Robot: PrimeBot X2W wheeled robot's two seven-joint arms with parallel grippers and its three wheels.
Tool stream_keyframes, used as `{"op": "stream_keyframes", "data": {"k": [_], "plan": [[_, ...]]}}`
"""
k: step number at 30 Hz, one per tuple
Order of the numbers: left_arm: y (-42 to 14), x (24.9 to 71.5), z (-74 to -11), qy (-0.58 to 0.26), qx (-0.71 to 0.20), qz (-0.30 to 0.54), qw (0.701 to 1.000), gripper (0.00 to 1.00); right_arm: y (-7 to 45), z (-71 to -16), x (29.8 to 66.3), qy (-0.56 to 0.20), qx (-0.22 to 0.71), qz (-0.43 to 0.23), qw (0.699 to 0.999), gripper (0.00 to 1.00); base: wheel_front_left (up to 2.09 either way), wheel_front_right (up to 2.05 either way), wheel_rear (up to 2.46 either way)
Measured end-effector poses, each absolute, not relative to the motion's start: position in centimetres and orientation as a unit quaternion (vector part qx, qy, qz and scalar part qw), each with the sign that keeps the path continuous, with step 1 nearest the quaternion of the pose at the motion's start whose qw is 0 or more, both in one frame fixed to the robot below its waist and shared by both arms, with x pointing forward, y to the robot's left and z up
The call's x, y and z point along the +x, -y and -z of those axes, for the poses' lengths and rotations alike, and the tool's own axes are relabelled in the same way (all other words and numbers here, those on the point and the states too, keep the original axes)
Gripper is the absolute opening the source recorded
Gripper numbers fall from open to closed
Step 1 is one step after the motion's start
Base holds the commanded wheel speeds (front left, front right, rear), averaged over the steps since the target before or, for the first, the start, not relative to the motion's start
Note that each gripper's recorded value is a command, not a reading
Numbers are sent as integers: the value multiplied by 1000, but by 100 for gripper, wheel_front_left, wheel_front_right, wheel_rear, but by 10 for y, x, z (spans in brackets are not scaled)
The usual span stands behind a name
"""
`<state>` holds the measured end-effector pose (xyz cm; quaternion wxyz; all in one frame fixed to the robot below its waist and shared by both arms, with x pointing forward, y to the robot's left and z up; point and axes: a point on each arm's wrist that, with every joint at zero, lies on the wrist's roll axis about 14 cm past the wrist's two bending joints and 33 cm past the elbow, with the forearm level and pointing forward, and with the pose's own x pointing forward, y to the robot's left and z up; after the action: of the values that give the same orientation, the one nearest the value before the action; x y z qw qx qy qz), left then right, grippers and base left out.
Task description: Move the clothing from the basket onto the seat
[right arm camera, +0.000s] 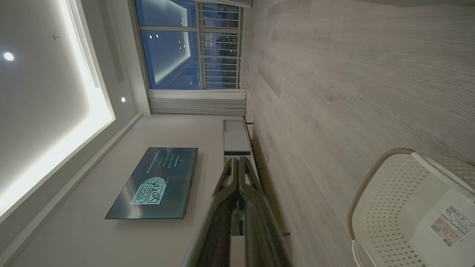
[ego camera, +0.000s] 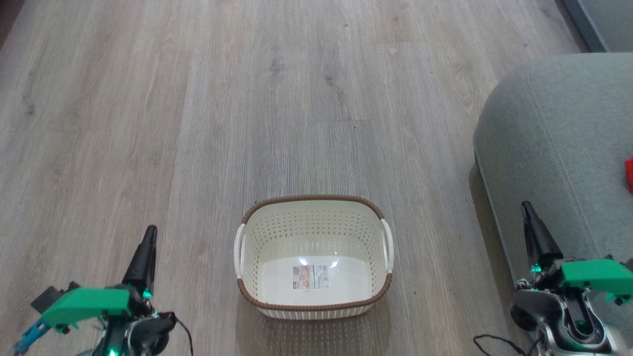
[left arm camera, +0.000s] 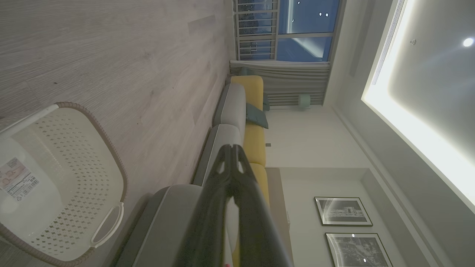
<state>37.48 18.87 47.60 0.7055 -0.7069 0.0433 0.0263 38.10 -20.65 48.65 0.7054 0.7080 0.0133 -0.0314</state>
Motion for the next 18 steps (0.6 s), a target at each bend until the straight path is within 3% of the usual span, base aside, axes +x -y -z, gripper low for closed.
{"op": "stream_keyframes", "data": {"k": [18], "plan": [[-189,375,-476,-43,-707,-26,705,0,206,-487,381,-13,708,31,705,0,0,0,0]]}}
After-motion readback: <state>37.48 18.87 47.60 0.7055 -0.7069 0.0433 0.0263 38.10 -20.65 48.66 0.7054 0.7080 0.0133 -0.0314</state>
